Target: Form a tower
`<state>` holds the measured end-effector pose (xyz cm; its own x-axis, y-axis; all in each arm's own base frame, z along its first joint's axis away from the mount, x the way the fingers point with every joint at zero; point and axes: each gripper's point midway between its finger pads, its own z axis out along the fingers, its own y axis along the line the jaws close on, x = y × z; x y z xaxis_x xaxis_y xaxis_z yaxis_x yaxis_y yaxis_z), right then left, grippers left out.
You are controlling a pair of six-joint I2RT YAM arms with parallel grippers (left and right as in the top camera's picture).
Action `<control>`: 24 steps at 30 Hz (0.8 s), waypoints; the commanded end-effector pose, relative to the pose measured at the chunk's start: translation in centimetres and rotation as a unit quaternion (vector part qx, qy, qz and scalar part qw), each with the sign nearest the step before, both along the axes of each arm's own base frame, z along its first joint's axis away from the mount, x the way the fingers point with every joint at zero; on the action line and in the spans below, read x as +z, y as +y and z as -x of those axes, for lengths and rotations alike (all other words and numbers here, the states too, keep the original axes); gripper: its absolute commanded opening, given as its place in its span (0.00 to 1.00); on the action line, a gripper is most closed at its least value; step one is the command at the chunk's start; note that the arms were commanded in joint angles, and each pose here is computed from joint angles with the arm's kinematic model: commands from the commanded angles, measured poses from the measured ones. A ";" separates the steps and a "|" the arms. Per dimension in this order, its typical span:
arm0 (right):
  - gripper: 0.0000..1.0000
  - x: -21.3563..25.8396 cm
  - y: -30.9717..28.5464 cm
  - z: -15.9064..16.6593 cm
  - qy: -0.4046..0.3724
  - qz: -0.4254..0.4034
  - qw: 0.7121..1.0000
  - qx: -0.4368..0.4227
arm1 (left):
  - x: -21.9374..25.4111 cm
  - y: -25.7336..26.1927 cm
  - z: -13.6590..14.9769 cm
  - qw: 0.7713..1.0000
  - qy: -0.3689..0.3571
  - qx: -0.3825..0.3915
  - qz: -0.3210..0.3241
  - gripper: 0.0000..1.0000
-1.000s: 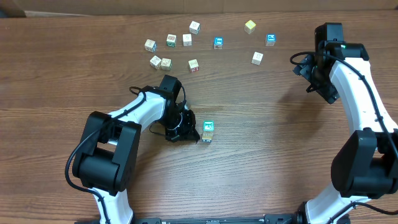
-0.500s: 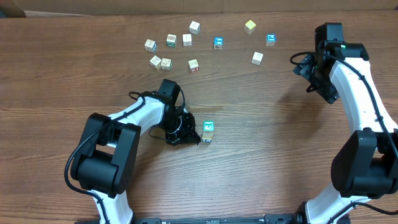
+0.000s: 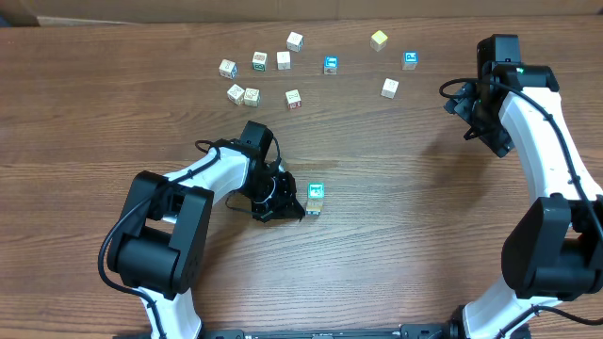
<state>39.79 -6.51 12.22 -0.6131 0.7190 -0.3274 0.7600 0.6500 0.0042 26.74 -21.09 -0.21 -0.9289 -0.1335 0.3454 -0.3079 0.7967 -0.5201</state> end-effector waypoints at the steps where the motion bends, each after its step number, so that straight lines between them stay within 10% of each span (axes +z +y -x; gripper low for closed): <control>1: 1.00 0.1 -0.2 0.1 0.001 0.007 1.000 0.000 | 0.0 -0.4 0.7 1.000 0.012 0.000 0.008 0.04; 24: 1.00 0.1 -0.2 0.1 0.001 0.007 1.000 0.000 | -0.2 -0.3 -0.2 1.000 -0.002 0.010 0.001 0.04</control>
<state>39.77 -6.51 12.22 -0.6133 0.7190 -0.3269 0.7600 0.6500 0.0037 27.55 -21.37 -0.20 -0.9340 -0.1495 0.3246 -0.3113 0.7863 -0.5337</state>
